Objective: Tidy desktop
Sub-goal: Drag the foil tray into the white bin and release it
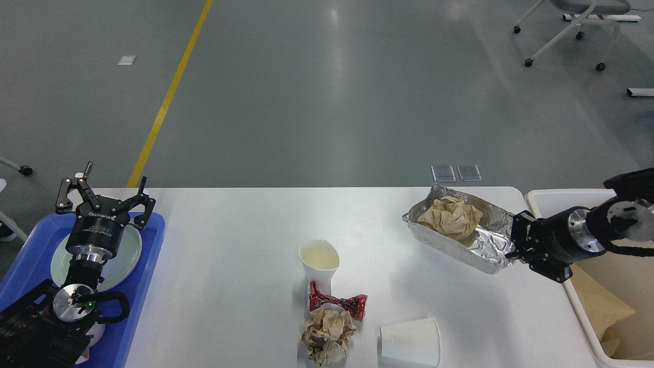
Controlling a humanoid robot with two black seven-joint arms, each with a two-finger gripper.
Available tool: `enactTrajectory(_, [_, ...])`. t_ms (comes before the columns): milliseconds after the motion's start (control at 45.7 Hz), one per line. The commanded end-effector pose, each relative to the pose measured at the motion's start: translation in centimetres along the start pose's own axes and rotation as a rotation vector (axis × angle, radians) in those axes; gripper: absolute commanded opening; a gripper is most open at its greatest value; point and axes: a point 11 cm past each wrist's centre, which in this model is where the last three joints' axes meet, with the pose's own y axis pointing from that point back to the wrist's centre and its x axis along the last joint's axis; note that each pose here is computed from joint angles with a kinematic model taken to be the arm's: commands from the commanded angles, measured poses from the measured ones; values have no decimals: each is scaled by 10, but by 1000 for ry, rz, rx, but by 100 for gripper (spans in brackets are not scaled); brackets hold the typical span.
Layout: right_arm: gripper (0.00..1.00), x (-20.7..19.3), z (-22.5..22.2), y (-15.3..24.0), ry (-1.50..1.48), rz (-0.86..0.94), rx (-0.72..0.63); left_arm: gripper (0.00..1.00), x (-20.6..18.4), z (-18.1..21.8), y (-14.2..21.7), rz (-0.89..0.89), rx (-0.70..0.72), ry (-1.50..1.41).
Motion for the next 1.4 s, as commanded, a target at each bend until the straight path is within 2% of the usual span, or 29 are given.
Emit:
enactTrajectory(0, [0, -2, -8, 23, 13, -30, 2, 98, 0, 0, 0, 0, 0, 0])
enactTrajectory(197, [0, -13, -18, 66, 264, 86, -152, 98, 0, 0, 0, 0, 0, 0])
enactTrajectory(394, [0, -12, -25, 98, 325, 107, -164, 98, 0, 0, 0, 0, 0, 0])
enactTrajectory(635, [0, 15, -1, 103, 216, 130, -134, 98, 0, 0, 0, 0, 0, 0])
enactTrajectory(744, [0, 50, 30, 97, 87, 199, -111, 98, 0, 0, 0, 1, 0, -1])
enactTrajectory(1028, [0, 149, 121, 87, -137, 473, -164, 98, 0, 0, 0, 0, 0, 0])
enactTrajectory(1269, [0, 185, 180, 36, -230, 571, -175, 98, 0, 0, 0, 1, 0, -1])
enactTrajectory(1379, [0, 187, 204, 3, -251, 599, -191, 98, 0, 0, 0, 0, 0, 0])
